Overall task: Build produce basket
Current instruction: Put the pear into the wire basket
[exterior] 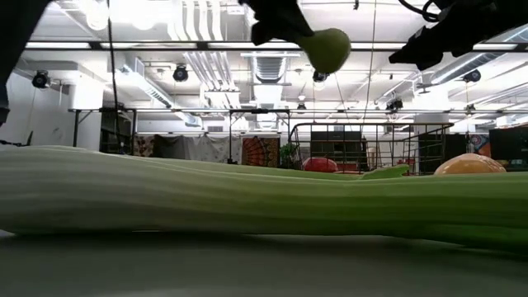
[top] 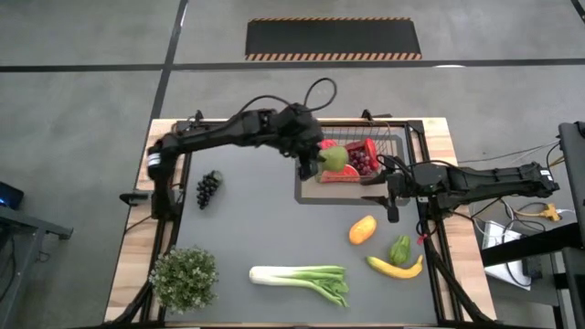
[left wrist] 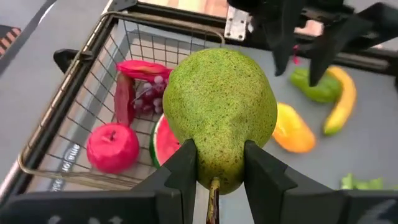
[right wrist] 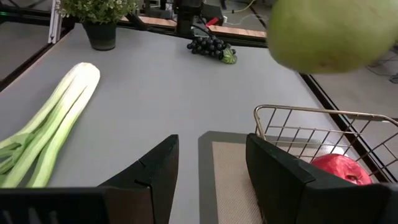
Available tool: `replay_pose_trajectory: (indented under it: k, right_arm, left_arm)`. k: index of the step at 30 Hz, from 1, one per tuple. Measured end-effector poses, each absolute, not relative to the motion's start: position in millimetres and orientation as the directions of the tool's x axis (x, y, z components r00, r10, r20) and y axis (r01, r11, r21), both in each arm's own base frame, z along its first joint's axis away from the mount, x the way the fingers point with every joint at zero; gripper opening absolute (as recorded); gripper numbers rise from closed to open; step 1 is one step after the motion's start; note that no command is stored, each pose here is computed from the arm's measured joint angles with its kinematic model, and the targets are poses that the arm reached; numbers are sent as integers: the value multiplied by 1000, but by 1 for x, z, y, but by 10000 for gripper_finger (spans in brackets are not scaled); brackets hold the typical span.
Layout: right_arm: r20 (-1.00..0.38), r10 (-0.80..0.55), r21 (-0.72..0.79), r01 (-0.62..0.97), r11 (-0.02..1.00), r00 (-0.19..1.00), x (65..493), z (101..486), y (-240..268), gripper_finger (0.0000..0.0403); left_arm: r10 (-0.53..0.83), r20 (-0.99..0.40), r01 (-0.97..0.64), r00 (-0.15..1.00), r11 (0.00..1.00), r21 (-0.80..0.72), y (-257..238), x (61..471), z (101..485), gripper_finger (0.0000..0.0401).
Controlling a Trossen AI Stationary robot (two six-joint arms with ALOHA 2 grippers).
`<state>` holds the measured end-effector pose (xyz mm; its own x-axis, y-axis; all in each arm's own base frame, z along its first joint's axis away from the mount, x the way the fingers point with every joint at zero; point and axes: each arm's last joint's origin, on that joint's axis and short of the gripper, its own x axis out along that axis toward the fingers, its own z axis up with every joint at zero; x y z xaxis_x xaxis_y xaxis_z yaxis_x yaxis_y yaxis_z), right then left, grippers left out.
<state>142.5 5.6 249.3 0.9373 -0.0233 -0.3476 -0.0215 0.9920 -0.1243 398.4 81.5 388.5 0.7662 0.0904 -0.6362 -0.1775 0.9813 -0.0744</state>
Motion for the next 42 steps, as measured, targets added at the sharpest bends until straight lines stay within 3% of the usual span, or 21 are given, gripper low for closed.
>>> replay_pose_trajectory:
  k: [5,12,27,34,42]
  right_arm:
    - [-371,-25,-125,-24,992,928,142,247,6,173]
    - [-367,-27,-120,-18,993,930,142,247,6,173]
    - [-365,-28,-101,-10,995,930,142,247,6,173]
    - [-365,-28,-101,-10,995,930,142,248,6,173]
    - [-365,-28,-101,-10,995,930,142,248,6,173]
  left_arm:
    - [160,-686,-199,710,980,23,101,420,382,82]
    - [178,-757,-188,628,979,74,124,444,344,80]
    - [172,-832,-173,528,981,94,134,464,287,79]
    - [205,-851,-192,484,973,126,135,463,272,121]
    - [206,-849,-189,487,974,128,135,464,268,130]
